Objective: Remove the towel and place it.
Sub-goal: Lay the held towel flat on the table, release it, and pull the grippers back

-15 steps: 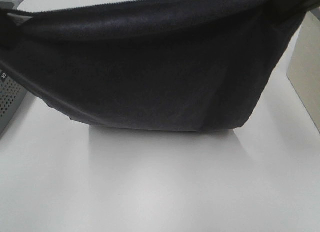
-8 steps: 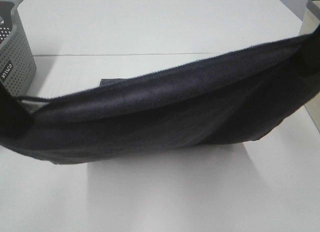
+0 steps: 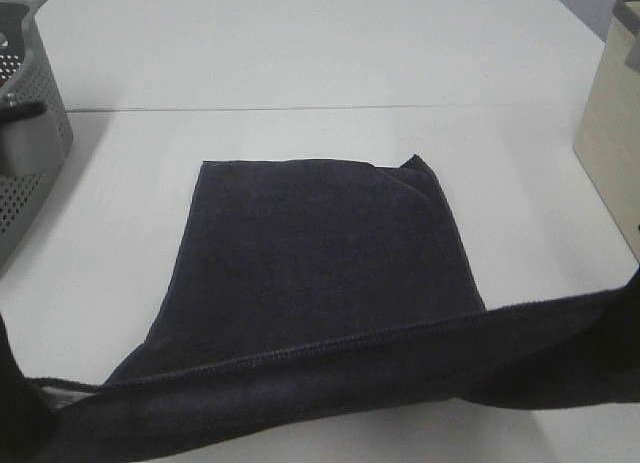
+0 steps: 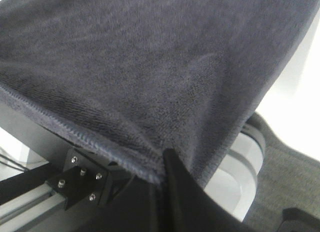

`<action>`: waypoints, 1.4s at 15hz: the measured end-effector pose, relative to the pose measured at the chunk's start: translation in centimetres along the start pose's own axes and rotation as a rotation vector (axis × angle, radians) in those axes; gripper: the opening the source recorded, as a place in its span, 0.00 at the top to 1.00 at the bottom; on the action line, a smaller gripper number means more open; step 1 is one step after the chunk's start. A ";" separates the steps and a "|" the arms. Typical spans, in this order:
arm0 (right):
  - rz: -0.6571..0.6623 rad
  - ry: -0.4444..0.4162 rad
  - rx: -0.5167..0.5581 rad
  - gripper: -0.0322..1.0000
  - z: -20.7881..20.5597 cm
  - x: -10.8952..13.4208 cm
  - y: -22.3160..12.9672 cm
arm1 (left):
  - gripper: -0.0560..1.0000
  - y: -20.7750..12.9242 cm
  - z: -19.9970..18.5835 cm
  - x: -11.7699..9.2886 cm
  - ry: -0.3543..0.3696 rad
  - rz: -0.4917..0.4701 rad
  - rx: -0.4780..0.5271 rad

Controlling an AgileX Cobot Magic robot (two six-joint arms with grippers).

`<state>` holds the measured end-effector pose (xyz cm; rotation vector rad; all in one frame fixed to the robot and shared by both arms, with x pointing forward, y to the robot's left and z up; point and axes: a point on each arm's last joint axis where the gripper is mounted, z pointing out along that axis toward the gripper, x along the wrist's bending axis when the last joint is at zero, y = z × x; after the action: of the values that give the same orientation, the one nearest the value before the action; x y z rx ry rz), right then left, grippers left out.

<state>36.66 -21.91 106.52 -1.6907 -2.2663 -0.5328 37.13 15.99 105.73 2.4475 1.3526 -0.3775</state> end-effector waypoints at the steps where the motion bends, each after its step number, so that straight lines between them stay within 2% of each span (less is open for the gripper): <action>1: 0.016 0.006 0.029 0.96 0.7 -0.3 -0.4 | 0.95 -0.2 0.3 0.1 -0.007 -0.010 0.013; 5: 0.074 0.003 0.153 0.96 3.6 -1.6 -2.2 | 0.95 0.3 2.8 0.6 -0.030 -0.055 0.117; 11: 0.093 -0.044 0.336 0.96 6.4 -3.3 -1.2 | 0.95 2.2 7.8 2.0 -0.051 -0.091 0.311; 18: 0.085 -0.062 0.506 0.96 10.6 -5.5 0.8 | 0.95 3.1 11.6 3.2 -0.054 -0.162 0.414; 21: 0.088 -0.042 0.528 0.96 11.8 -5.9 1.2 | 0.95 3.1 11.8 3.3 -0.054 -0.166 0.420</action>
<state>39.58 -21.53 93.62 -1.5217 -2.0963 0.1205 40.56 12.31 94.18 2.6275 1.5918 -0.8375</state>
